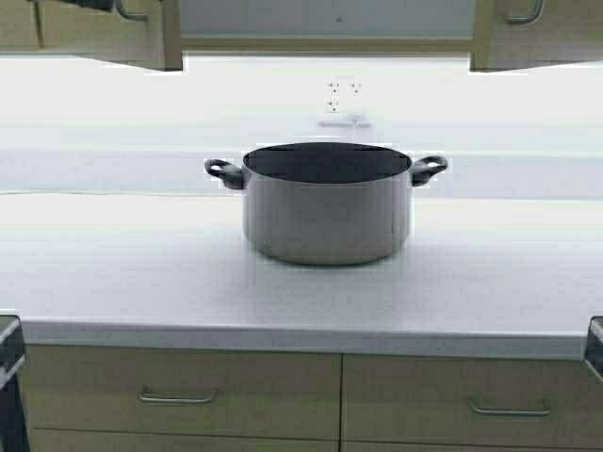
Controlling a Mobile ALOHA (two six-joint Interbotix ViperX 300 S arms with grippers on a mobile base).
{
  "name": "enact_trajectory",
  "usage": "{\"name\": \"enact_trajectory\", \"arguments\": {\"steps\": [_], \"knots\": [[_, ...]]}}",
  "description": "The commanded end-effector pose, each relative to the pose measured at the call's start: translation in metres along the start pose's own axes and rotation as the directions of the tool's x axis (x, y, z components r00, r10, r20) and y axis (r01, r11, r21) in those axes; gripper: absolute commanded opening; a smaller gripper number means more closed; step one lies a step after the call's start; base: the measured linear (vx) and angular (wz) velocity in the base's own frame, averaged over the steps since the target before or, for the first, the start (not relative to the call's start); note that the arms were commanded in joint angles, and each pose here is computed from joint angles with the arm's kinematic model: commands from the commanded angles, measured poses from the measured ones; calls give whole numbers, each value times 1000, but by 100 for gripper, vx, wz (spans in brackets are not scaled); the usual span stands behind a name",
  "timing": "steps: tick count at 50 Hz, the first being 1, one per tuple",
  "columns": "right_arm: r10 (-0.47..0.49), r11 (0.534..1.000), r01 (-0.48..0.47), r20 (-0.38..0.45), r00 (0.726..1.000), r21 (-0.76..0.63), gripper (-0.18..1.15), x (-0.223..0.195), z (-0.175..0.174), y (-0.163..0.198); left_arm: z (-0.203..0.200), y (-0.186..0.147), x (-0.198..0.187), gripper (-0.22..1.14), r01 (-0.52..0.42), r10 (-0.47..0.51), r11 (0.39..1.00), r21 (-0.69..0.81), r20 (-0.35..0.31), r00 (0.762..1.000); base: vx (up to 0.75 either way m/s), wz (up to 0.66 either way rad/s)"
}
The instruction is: Open the cabinet, put the pot inside, then close it
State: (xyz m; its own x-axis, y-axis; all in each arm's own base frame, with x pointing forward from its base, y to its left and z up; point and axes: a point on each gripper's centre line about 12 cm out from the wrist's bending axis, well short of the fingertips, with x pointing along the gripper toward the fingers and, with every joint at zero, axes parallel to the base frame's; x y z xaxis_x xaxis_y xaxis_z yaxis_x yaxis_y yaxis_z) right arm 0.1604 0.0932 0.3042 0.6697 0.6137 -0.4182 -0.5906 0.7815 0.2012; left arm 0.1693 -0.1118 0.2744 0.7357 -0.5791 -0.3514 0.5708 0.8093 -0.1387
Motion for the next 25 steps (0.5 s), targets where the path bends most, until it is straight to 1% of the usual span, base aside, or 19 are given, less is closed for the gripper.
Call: {"name": "enact_trajectory", "arguments": {"steps": [1, 5, 6, 8, 9, 10, 12, 13, 15, 18, 22, 25], "knots": [[100, 995, -100, 57, 993, -1, 85, 4, 25, 20, 13, -27, 15, 56, 110, -109, 993, 46, -25, 994, 0, 0], [141, 990, -140, 60, 988, -22, 60, 17, 34, 31, 12, -46, 35, 15, 175, -170, 982, 71, -72, 983, 0, 0], [154, 988, -152, 66, 986, -32, 48, 22, 38, 35, 12, -52, 40, 6, 189, -183, 979, 78, -81, 980, 0, 0], [171, 985, -168, 76, 982, -46, 31, 29, 45, 42, 12, -61, 51, -8, 204, -196, 975, 93, -86, 977, 0, 0], [178, 983, -173, 85, 980, -57, 23, 32, 49, 46, 12, -64, 56, -12, 205, -198, 974, 100, -78, 977, -1, 0], [186, 981, -180, 90, 978, -75, 15, 36, 52, 50, 13, -68, 61, -13, 204, -197, 973, 106, -69, 978, -1, 0], [202, 975, -191, 101, 974, -112, 1, 43, 58, 58, 13, -73, 70, -9, 196, -192, 974, 116, -47, 980, -1, 0], [206, 974, -193, 105, 973, -121, -4, 48, 61, 61, 14, -74, 74, -5, 186, -184, 975, 118, -32, 982, -1, 0], [208, 972, -191, 121, 971, -136, -5, 58, 68, 68, 16, -78, 83, 2, 172, -173, 977, 123, -5, 985, 0, 0], [188, 974, -166, 142, 972, -152, 2, 72, 76, 71, 20, -77, 96, 8, 135, -140, 983, 124, 29, 990, 0, 0], [142, 982, -120, 158, 977, -145, 10, 90, 85, 66, 25, -77, 112, 5, 96, -104, 988, 122, 64, 993, 0, 0], [113, 984, -88, 161, 981, -153, 9, 105, 88, 62, 31, -76, 125, 2, 60, -73, 991, 121, 105, 992, 0, 0]]}}
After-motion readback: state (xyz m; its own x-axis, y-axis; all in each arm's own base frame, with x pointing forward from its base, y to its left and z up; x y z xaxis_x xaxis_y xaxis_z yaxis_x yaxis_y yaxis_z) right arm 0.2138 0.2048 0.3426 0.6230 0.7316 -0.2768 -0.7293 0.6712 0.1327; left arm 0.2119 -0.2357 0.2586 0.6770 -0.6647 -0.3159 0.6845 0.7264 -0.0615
